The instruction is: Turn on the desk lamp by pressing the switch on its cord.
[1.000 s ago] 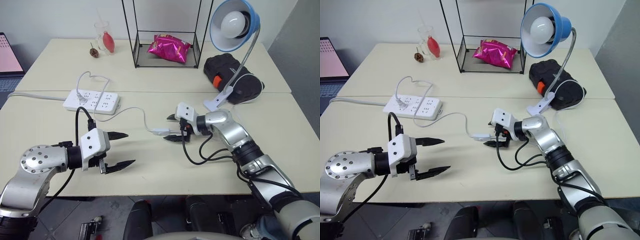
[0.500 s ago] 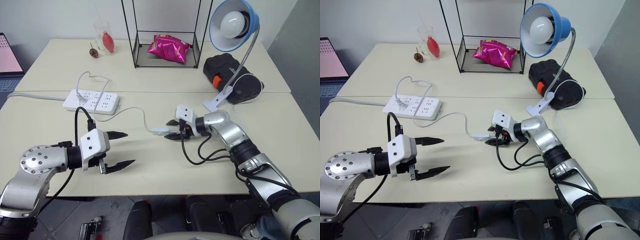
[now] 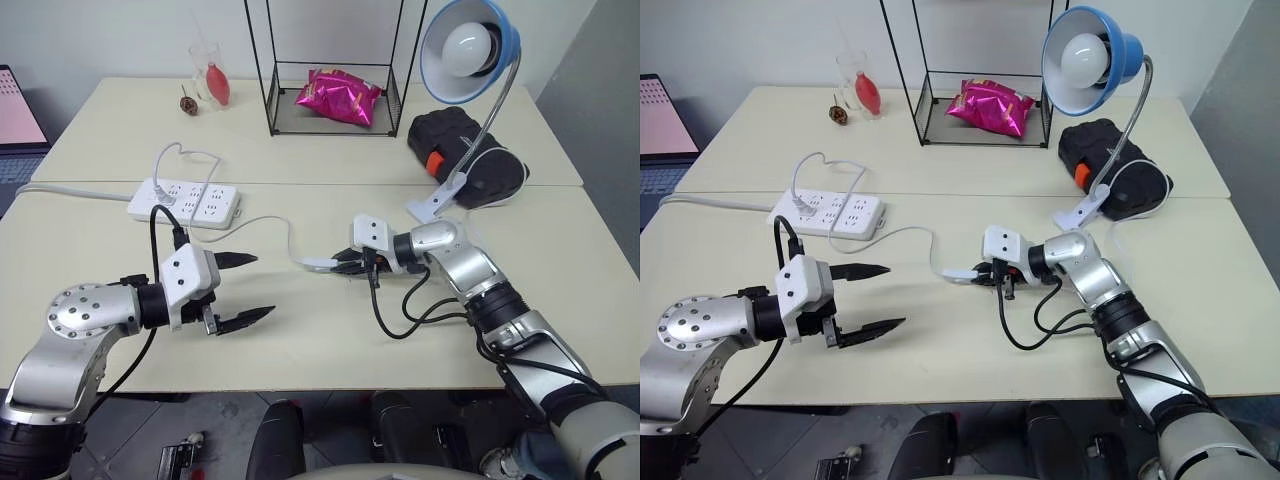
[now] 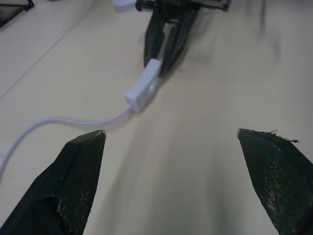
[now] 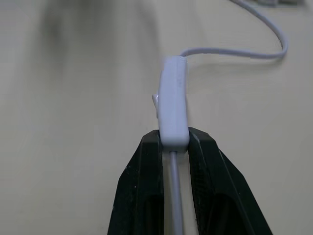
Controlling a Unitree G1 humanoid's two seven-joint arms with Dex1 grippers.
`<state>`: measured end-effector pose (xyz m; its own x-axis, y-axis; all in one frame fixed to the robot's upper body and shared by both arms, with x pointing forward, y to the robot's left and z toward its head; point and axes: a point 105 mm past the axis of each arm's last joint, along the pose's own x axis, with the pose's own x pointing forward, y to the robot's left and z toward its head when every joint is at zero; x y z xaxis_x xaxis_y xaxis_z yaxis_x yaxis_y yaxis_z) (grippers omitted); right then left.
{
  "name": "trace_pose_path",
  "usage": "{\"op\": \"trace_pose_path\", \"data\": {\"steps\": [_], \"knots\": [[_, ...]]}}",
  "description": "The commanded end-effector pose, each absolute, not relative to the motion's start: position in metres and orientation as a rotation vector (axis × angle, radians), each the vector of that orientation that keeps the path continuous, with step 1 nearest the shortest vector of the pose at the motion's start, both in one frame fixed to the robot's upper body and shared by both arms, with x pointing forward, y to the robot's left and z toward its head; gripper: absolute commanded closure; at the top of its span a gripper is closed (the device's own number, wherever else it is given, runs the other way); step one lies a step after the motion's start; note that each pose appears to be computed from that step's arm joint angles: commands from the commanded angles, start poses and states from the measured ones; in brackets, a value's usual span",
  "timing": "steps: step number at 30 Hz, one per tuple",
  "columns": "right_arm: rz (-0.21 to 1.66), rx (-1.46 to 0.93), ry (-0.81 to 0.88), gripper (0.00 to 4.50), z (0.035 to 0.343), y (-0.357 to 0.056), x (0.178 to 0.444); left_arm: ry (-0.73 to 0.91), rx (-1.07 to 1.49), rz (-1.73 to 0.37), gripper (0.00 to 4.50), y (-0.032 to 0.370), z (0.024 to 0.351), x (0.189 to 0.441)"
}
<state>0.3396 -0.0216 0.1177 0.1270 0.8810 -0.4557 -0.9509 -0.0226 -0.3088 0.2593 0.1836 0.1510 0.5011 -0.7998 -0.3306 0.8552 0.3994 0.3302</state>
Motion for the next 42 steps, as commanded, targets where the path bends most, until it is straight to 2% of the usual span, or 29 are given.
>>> {"op": "trace_pose_path", "data": {"steps": [1,11,26,30,31,32,39,42], "knots": [[1.532,-0.599,0.061,4.13,0.148,-0.022,0.323,0.081,0.456,-1.084,0.0,0.176,0.168,0.258],[1.599,-0.549,0.095,4.13,0.163,-0.023,0.298,0.071,0.421,-1.215,0.0,0.148,0.171,0.259],[1.609,-0.534,0.128,4.13,0.164,-0.022,0.292,0.069,0.424,-1.251,0.0,0.13,0.159,0.273],[1.611,-0.54,0.126,4.13,0.164,-0.022,0.292,0.063,0.418,-1.249,0.65,0.128,0.157,0.277],[1.612,-0.541,0.126,4.13,0.164,-0.022,0.292,0.062,0.419,-1.249,0.97,0.128,0.157,0.278],[1.613,-0.542,0.125,4.13,0.164,-0.022,0.292,0.061,0.419,-1.25,1.09,0.128,0.156,0.279],[1.62,-0.545,0.12,4.13,0.165,-0.021,0.29,0.059,0.461,-1.24,2.6,0.128,0.152,0.285],[1.621,-0.545,0.118,4.13,0.165,-0.02,0.289,0.057,0.486,-1.233,3.06,0.129,0.15,0.288]]}}
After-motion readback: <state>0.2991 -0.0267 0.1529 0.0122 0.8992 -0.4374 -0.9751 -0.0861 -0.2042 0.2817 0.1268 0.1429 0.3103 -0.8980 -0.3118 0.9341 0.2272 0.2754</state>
